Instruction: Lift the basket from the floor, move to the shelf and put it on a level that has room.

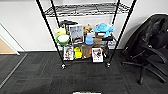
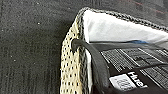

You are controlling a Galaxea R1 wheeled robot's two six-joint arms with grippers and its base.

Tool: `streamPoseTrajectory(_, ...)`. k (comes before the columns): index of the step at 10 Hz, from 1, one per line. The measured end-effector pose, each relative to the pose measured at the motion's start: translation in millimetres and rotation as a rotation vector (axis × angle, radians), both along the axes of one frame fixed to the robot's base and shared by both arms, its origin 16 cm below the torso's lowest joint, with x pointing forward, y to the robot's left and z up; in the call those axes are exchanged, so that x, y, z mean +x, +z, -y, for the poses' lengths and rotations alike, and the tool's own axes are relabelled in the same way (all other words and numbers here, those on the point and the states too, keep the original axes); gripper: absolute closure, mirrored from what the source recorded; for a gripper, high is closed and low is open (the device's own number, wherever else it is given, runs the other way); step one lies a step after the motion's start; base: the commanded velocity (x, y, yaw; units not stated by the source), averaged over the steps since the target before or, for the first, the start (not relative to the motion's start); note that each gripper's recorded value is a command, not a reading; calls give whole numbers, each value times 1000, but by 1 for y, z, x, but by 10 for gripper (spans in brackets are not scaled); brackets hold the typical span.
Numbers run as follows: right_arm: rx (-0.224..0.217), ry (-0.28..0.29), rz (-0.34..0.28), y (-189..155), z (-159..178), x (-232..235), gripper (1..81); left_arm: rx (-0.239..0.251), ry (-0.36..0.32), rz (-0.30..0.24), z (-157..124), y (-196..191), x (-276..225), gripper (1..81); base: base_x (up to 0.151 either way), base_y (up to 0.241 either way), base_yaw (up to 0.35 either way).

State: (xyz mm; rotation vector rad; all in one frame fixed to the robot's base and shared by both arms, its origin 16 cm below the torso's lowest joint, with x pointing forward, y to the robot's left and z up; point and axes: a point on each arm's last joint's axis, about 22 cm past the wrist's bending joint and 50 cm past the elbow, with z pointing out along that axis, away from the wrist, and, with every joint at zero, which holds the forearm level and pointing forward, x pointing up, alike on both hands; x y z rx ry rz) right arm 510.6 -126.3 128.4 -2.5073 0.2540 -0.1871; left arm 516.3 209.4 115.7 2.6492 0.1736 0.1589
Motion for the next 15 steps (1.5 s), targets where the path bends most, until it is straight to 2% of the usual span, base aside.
streamPoseTrajectory(3,9,-5,-20,24,0,-3,811,-5,8,-6,3,25,9,811,0,0,0)
streamPoseTrajectory(6,9,-5,-44,44,0,-10,811,-14,28,-38,4,47,8,811,0,0,0)
streamPoseTrajectory(7,8,-4,-36,54,1,-4,811,-14,29,-31,3,57,14,811,0,0,0)
streamPoseTrajectory(10,-3,-8,51,109,10,38,811,-29,32,33,10,111,38,811,0,0,0)
streamPoseTrajectory(15,-9,0,118,194,15,46,811,-41,28,88,4,203,49,811,0,0,0)
